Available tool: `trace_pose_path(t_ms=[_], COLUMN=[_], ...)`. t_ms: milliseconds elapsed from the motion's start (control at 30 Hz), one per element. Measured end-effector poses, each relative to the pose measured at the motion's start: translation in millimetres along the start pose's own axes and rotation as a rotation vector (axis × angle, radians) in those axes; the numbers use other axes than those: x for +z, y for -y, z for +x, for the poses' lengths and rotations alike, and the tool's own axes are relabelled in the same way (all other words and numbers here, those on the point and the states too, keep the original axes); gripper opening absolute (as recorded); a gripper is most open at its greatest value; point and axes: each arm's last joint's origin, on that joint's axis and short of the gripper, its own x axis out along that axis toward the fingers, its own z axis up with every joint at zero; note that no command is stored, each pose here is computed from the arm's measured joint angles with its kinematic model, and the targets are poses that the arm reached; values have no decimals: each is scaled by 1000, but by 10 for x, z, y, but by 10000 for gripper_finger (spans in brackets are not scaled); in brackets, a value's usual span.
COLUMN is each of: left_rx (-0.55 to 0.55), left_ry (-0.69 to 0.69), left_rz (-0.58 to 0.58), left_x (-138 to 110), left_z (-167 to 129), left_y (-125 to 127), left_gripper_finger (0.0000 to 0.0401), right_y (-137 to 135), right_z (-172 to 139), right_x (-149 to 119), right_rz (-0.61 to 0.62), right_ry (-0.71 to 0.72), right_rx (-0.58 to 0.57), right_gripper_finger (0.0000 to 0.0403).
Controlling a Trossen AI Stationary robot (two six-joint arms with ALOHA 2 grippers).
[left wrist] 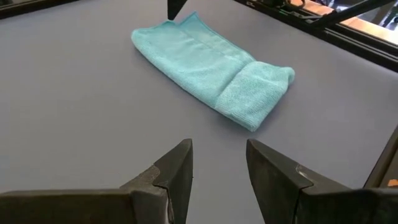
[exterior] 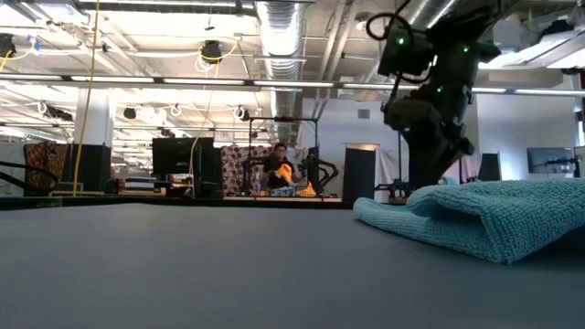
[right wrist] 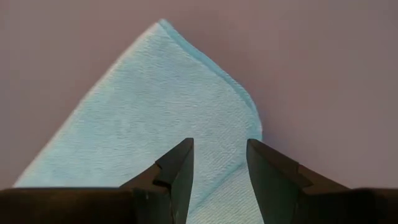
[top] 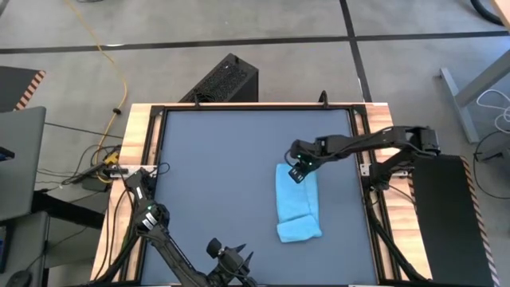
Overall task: Roll towel
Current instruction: Roll the blue microfiber towel
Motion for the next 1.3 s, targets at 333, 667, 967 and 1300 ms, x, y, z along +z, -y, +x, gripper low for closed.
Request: trace_pose_path(t_ms=[333, 667, 967, 1300], left_rx=[2, 3, 12, 13], left_ry=[-2, -3, -1, -1], left_rz=[-7, -4, 6, 7], left_x=[0, 0, 9, 9], left_z=[2, 2, 14, 14], left_y=[-1, -4, -14, -15], left_gripper_finger=[139, 139, 139, 139], right_y=[124, 131, 93, 100], right_z=[80, 78, 77, 96], right_x=[62, 67, 51, 56], right_rz=[-1, -12, -24, -19], right_ry=[-24, -24, -11, 2], right_rx=[-50, -49, -55, -86], right_gripper_finger=[173, 173, 173, 173])
